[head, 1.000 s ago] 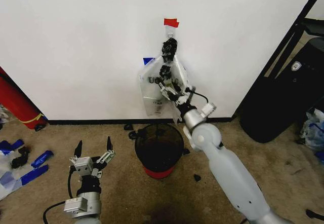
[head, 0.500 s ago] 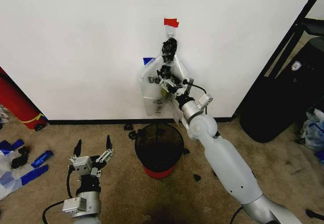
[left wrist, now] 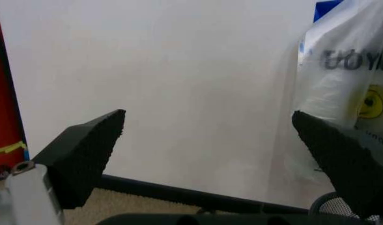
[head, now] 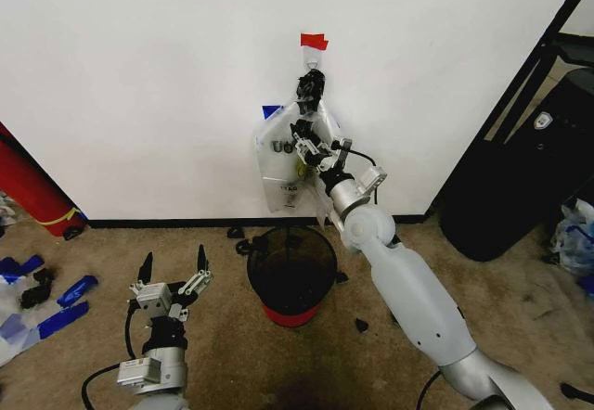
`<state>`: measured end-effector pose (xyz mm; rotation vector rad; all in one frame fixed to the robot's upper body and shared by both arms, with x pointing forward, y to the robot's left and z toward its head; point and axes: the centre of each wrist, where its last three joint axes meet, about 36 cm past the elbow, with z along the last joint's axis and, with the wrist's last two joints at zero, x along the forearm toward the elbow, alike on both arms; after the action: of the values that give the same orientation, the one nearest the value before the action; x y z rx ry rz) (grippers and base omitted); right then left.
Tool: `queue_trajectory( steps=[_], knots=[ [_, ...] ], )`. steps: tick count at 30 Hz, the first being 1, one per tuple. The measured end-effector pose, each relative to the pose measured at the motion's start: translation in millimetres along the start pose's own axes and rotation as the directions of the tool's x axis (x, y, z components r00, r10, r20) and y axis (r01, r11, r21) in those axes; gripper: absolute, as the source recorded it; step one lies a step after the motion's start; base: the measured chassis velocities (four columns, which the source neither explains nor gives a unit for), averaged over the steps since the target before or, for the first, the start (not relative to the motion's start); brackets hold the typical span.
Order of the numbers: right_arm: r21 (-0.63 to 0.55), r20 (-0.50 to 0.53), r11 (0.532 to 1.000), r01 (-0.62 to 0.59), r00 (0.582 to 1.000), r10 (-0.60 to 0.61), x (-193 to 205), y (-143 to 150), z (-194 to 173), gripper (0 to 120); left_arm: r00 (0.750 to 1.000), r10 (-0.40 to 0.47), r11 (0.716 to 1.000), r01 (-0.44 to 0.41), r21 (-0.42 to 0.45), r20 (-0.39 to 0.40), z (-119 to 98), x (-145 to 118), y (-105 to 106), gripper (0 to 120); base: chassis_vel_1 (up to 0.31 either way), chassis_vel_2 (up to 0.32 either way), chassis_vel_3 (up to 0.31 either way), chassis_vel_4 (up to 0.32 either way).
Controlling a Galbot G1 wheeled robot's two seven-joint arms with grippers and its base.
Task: Pick up the garbage bag from the wall and place it over the trash bin.
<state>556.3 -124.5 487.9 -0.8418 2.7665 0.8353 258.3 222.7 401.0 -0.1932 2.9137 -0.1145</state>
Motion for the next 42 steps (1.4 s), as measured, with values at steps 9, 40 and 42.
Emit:
queue_trajectory(
  steps=[9, 40, 42],
  knots=[
    [-0.007, 0.019, 1.0, -0.011, 1.0, 0.011, 5.9, -0.7, -5.4, 0, 1.0, -0.005, 1.0, 0.005, 0.002, -0.003, -0.7, 2.0, -1.1, 100, 0.0, 0.0, 0.0, 0.0],
    [0.114, 0.009, 0.993, -0.01, 1.0, 0.009, 147.1, 39.6, 6.0, 0, 1.0, 0.015, 1.0, -0.015, 0.003, -0.013, 1.1, 4.2, -4.8, 100, 0.0, 0.0, 0.0, 0.0],
    [0.13, 0.008, 0.991, -0.011, 1.0, 0.01, 159.9, 43.3, 6.0, 0, 1.0, 0.019, 1.0, -0.019, 0.007, -0.013, 1.6, 3.7, -6.4, 100, 0.0, 0.0, 0.0, 0.0]
  ],
)
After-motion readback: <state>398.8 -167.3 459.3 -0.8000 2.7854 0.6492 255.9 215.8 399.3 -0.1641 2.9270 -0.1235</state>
